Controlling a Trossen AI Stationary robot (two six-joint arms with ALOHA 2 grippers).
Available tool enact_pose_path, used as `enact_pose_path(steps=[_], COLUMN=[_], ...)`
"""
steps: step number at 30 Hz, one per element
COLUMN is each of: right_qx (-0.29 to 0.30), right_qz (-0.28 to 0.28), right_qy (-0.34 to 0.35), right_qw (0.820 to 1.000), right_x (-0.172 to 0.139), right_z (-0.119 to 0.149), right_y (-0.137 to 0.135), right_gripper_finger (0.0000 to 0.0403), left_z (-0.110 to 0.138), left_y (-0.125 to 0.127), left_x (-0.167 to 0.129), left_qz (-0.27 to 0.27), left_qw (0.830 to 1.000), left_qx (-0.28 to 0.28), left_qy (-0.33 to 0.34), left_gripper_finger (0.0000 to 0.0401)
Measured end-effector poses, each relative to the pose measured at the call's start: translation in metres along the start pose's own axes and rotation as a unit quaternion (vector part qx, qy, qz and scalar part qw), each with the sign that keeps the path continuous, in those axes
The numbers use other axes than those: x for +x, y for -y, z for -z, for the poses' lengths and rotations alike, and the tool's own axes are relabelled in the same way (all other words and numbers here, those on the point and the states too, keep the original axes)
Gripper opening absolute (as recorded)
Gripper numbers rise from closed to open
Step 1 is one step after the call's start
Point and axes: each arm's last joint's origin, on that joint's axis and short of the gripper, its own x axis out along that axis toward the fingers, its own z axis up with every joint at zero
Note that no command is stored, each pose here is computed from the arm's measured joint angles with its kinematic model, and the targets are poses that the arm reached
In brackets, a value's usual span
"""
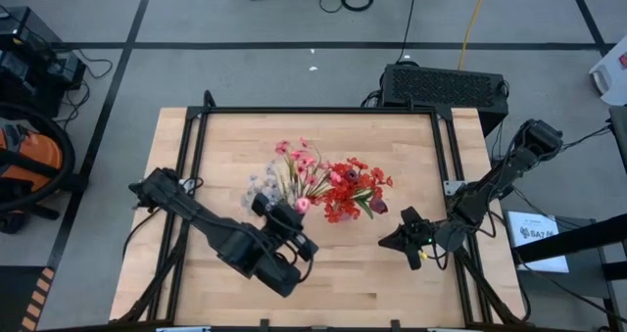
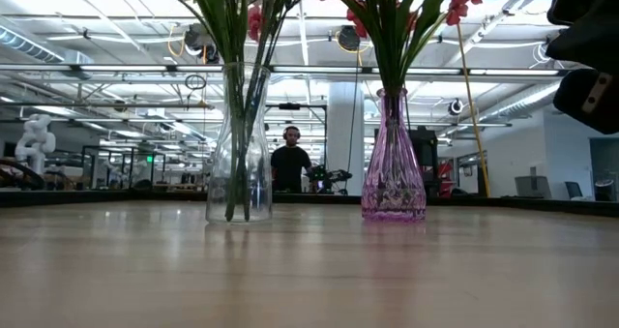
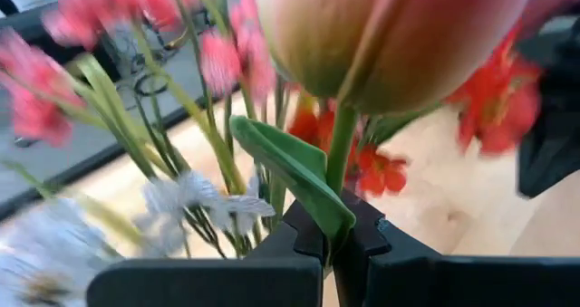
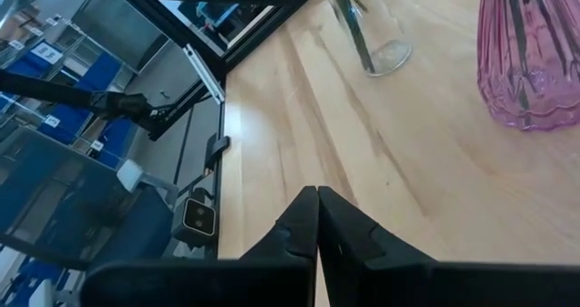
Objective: Sort flowers into vase by color
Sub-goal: Put the pink flower into the transparent vase
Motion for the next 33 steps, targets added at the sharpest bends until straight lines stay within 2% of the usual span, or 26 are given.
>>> enact_pose_path(steps=[7, 11, 21, 26, 33], right_qx=[0.0, -0.001, -0.007, -0.007, -0.009], right_qz=[-0.001, 0.0, -0.004, -0.003, -0.001], right_qy=[-0.002, -0.002, -0.015, -0.015, -0.017], right_qw=[1.0, 1.0, 1.0, 1.0, 1.0], right_x=[0.0, 0.0, 0.0, 0.0, 0.0], right_z=[0.0, 0.0, 0.001, 0.001, 0.002], right_y=[0.0, 0.0, 0.0, 0.0, 0.001], right_gripper_finger=[0.0, 0.0, 0.0, 0.0, 0.0], left_z=[0.036, 0.047, 0.048, 0.038, 0.031], left_y=[0.0, 0.0, 0.004, 0.009, 0.01], left_x=[0.015, 0.02, 0.02, 0.017, 0.016], left_qz=[-0.022, -0.022, -0.001, 0.024, 0.031], left_qw=[1.0, 0.999, 0.998, 0.998, 0.998], left_qx=[-0.016, -0.024, -0.022, -0.01, 0.007], left_qy=[-0.013, -0.031, -0.056, -0.062, -0.063], left_gripper_finger=[0.0014, 0.0024, 0.003, 0.0036, 0.0092])
